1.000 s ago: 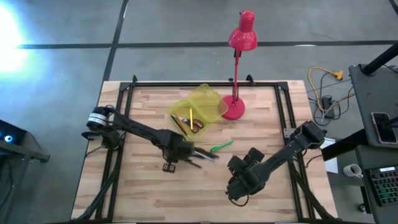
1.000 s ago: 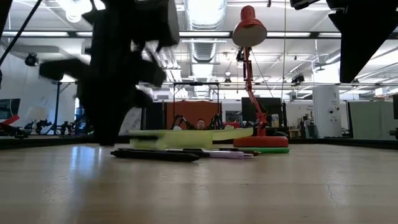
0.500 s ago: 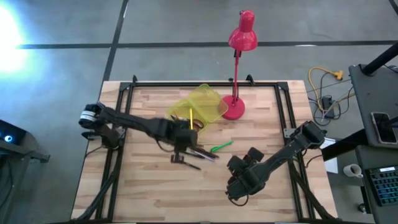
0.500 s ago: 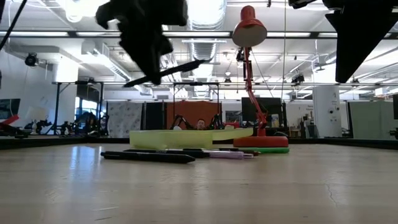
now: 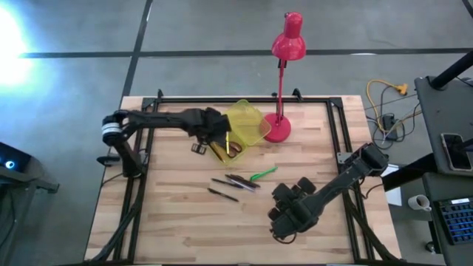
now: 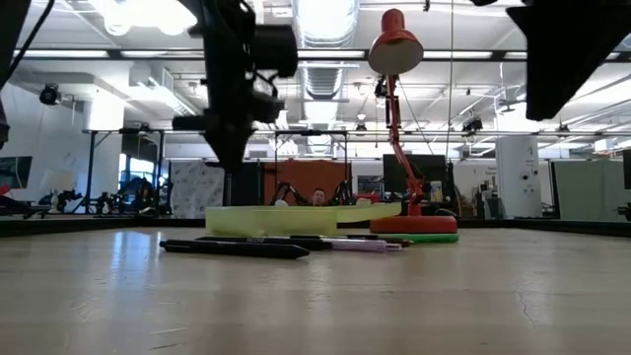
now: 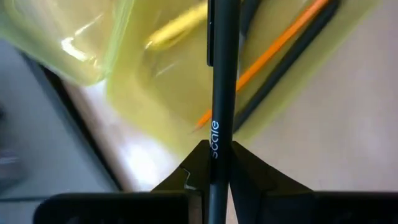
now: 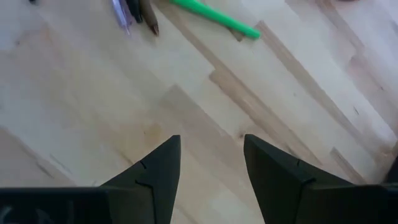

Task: Pick & place school supplies into a supply box
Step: Put the black pen into the yellow supply box

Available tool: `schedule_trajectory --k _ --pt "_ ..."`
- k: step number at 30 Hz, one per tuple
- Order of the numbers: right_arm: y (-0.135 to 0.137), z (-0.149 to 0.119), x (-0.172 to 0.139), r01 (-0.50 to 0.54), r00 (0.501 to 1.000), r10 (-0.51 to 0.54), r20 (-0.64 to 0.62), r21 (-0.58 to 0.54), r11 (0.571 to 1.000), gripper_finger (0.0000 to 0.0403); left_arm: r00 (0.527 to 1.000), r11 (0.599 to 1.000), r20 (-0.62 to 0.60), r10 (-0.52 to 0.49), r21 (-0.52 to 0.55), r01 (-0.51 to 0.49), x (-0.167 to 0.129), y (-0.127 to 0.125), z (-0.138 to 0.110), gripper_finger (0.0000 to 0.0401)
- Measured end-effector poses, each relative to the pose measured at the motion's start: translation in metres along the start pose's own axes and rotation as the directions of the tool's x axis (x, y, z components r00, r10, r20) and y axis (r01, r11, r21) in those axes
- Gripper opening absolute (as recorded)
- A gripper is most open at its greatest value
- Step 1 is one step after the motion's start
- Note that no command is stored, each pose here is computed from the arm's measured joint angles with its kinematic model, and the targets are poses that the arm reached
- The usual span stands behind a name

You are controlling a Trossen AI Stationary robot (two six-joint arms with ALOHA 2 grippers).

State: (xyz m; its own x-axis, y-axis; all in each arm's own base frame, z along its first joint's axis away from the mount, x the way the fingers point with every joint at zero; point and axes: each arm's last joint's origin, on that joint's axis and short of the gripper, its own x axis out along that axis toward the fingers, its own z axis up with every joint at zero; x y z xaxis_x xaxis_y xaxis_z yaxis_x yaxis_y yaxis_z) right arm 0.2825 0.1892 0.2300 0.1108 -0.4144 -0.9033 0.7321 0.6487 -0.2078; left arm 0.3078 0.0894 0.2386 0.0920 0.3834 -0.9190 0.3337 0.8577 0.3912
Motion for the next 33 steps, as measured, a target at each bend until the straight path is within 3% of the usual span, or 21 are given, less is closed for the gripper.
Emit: schedule_trajectory --k 3,8,12,17,20,25,30,33 --pt "0.001 0.001 0.0 -0.006 1.0 0.006 0.016 0.004 1.0 0.0169 0.999 0.995 -0.009 0.053 0.087 -0.052 0.013 0.004 0.006 0.0025" --pt "0.002 0.001 0.0 -0.016 1.0 0.016 0.015 -0.032 0.999 0.0169 0.989 0.991 0.082 0.121 0.051 -0.125 0.027 0.01 0.024 0.0037" --pt "0.002 0.001 0.0 -0.021 1.0 0.022 0.011 -0.039 0.999 0.0169 0.995 0.995 0.048 0.091 0.035 -0.092 0.036 0.007 0.025 0.0054" --pt "0.003 0.001 0.0 -0.032 0.999 0.033 0.009 -0.058 0.998 0.0169 0.999 0.996 -0.002 0.047 -0.074 -0.047 0.035 0.001 0.021 0.0088" --pt "0.007 0.004 0.001 -0.071 0.997 0.073 0.011 -0.096 0.993 0.0169 0.998 0.984 0.015 0.06 -0.167 -0.056 0.018 -0.005 0.021 0.0106" --pt "0.02 0.018 0.006 -0.184 0.98 0.196 0.039 -0.2 0.962 0.0169 0.982 0.932 0.165 0.097 -0.362 -0.031 -0.034 -0.029 0.023 0.0114" --pt "0.025 0.038 0.017 -0.233 0.965 0.255 0.061 -0.246 0.941 0.0169 0.935 0.898 0.342 0.097 -0.434 0.066 -0.084 -0.072 0.026 0.0114" --pt "0.034 0.052 0.022 -0.337 0.927 0.373 0.049 -0.331 0.881 0.0169 0.909 0.891 0.412 0.069 -0.436 0.13 -0.101 -0.102 0.03 0.0114"
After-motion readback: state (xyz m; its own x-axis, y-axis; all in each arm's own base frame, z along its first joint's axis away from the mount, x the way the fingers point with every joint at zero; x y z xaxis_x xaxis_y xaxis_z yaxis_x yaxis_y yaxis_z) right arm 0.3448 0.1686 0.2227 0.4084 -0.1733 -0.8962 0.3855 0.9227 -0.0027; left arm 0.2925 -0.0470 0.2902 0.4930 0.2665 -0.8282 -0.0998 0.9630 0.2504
